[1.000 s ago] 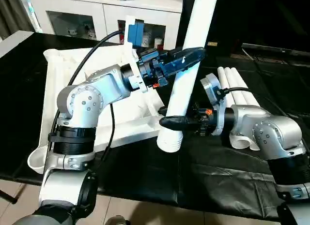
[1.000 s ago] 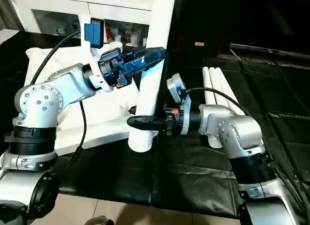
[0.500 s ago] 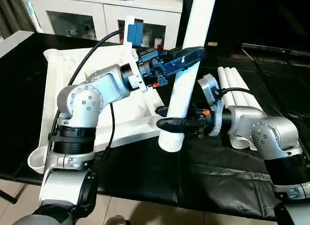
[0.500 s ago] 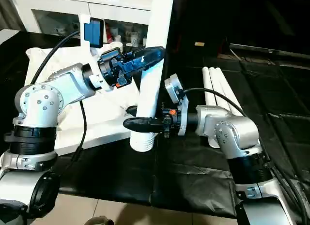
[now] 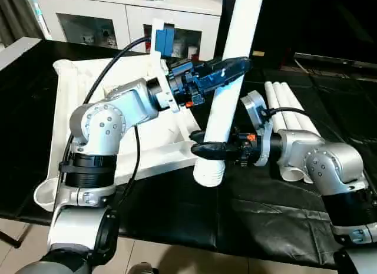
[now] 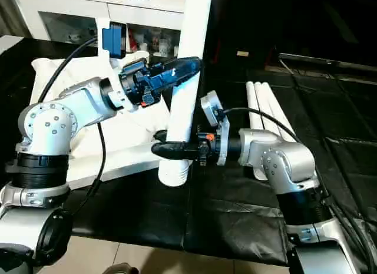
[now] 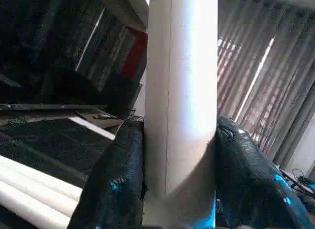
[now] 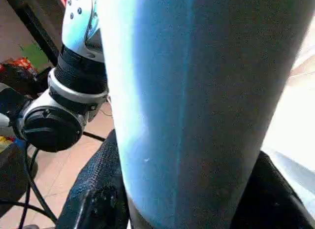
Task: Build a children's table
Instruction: Pick table leg
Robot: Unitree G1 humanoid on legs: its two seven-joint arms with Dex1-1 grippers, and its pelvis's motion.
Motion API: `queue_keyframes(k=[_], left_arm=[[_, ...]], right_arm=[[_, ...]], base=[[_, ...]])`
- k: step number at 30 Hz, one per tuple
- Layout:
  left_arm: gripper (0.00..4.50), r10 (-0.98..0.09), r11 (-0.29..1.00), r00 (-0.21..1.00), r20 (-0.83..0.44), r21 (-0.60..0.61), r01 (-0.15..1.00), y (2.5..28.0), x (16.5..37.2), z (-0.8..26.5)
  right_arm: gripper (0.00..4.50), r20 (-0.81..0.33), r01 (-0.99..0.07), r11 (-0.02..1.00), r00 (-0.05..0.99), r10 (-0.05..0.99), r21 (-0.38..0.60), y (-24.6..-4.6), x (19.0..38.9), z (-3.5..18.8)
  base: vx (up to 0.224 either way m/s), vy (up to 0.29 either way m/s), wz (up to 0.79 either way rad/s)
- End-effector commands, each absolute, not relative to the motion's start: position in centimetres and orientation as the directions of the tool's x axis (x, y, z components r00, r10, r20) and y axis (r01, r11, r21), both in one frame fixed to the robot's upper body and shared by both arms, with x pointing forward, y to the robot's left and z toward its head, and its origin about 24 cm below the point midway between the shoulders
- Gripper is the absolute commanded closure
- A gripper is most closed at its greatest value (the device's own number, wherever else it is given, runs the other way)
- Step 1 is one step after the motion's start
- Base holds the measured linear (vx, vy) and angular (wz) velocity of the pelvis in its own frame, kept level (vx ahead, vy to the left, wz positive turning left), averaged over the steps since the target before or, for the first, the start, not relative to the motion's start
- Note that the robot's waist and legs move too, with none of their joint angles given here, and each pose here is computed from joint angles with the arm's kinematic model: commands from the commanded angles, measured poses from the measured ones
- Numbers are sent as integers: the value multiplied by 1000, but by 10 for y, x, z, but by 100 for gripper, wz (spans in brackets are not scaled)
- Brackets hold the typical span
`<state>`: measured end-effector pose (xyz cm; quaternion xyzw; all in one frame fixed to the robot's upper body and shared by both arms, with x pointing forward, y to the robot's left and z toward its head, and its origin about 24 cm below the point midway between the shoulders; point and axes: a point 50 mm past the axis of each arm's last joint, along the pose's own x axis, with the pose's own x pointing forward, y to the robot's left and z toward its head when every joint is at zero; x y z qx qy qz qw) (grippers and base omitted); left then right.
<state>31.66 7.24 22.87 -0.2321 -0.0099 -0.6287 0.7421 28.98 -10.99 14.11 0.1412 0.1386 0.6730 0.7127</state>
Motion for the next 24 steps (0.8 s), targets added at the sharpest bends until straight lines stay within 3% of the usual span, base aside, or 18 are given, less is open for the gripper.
queue_keyframes(k=[1, 10, 11, 18, 24], left_arm=[[275, -916, 85, 182, 357, -271, 959, 73, 314, 246], [275, -913, 84, 181, 365, -266, 960, 74, 314, 248], [275, -913, 84, 181, 366, -265, 961, 74, 314, 248], [275, -913, 65, 160, 375, -253, 965, 75, 312, 249], [275, -917, 55, 149, 371, -251, 966, 75, 311, 249]], right_arm=[[257, -23, -908, 60, 56, 998, 414, -112, 287, 135], [257, -42, -924, 92, 82, 996, 372, -112, 289, 133], [201, -38, -922, 90, 82, 996, 377, -112, 289, 133], [143, -29, -910, 103, 100, 995, 401, -114, 291, 133], [142, -32, -905, 125, 122, 992, 406, -115, 293, 132]], base=[[0, 0, 0], [0, 0, 0], [0, 0, 0], [0, 0, 0], [0, 0, 0]])
